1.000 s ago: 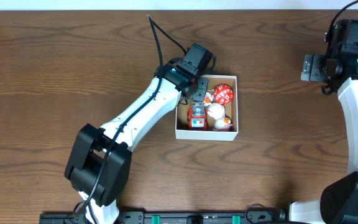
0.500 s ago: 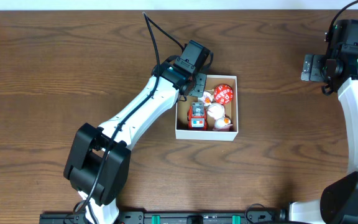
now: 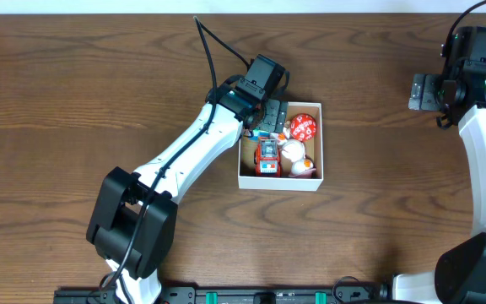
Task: Pack container
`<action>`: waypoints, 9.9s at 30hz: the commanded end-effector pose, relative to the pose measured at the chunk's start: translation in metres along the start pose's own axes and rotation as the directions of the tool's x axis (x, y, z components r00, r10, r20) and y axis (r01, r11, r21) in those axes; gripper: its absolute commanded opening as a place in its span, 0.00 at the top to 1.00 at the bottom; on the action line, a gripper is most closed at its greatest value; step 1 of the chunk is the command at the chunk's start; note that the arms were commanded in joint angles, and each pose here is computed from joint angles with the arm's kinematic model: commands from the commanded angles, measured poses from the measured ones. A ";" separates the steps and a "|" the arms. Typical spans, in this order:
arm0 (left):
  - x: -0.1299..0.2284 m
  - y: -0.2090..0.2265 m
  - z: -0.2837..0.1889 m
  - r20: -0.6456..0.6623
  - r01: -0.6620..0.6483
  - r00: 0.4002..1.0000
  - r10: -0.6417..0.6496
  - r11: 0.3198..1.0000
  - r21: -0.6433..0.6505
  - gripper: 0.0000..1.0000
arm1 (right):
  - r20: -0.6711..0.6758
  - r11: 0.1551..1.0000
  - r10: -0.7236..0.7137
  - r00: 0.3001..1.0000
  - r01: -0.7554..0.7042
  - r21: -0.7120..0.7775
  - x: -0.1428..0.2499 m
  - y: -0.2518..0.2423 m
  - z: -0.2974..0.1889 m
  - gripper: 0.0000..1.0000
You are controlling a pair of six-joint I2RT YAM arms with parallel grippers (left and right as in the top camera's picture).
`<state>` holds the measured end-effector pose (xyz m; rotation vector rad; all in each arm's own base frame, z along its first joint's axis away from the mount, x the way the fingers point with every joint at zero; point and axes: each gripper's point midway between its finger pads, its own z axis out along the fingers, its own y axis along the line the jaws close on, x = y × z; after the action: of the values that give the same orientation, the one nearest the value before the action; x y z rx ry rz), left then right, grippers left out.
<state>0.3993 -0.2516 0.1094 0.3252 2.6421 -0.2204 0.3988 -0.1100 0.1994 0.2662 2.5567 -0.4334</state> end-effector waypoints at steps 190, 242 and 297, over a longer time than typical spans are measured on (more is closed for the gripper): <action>0.003 0.378 -0.147 0.392 0.654 0.757 -0.523 0.615 -0.441 0.02 | 0.782 0.926 0.173 0.599 0.171 -0.336 0.164 0.077 -0.079 0.01; 0.000 0.374 -0.172 0.416 0.635 0.771 -0.482 0.634 -0.442 0.02 | 0.782 0.926 0.173 0.599 0.171 -0.336 0.164 0.077 -0.079 0.01; 0.164 0.262 -0.218 0.932 0.594 0.337 -0.131 0.798 -0.102 0.02 | 0.782 0.926 0.173 0.599 0.171 -0.336 0.164 0.077 -0.079 0.01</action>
<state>0.2326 0.0842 0.1969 -0.5348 1.5299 0.1078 0.2446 0.0051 0.1580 -0.0652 1.6638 -0.0005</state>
